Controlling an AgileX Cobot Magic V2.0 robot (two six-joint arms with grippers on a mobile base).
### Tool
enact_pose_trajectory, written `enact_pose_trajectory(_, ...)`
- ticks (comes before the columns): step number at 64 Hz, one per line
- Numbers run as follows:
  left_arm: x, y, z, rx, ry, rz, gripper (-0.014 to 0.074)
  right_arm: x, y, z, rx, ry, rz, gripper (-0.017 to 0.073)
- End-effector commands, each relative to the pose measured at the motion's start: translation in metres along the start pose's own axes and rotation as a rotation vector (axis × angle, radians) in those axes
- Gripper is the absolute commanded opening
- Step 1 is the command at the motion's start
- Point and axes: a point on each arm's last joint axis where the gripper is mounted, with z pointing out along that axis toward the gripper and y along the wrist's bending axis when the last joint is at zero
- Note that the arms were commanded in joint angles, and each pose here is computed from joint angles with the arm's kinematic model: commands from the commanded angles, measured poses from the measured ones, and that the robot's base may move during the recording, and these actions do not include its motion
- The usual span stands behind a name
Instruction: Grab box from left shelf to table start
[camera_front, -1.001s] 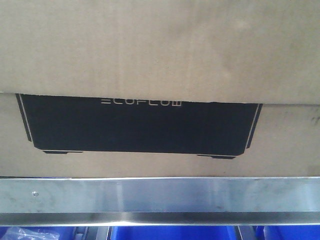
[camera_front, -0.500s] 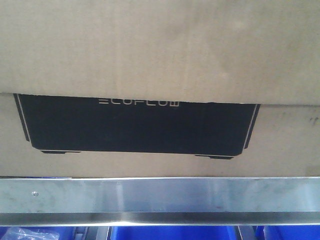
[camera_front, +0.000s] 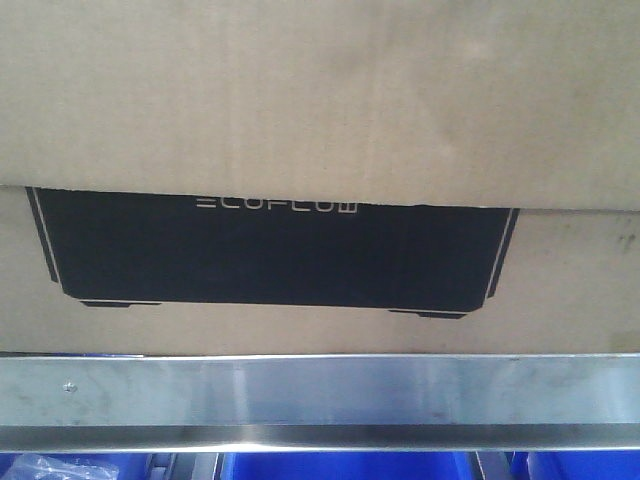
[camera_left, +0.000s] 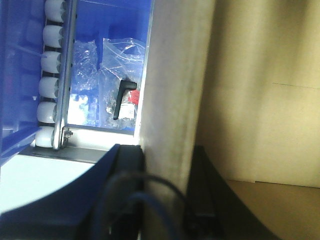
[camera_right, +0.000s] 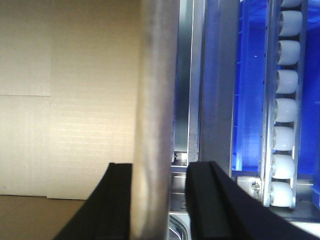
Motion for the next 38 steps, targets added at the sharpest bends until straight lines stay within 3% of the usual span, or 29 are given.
enact_pose_trajectory(1,-0.0007,0.0037,-0.0163,0.011,-0.052,-0.026,-0.0014,-0.0055,0.0022,-0.0133,-0.026,-0.066,0.024,0.0022)
enact_pose_trajectory(38,-0.0007,0.0035,-0.0163,0.012,-0.051,-0.026,-0.0013,-0.0063,0.0023,-0.0134,-0.027,-0.075,0.024,0.0022)
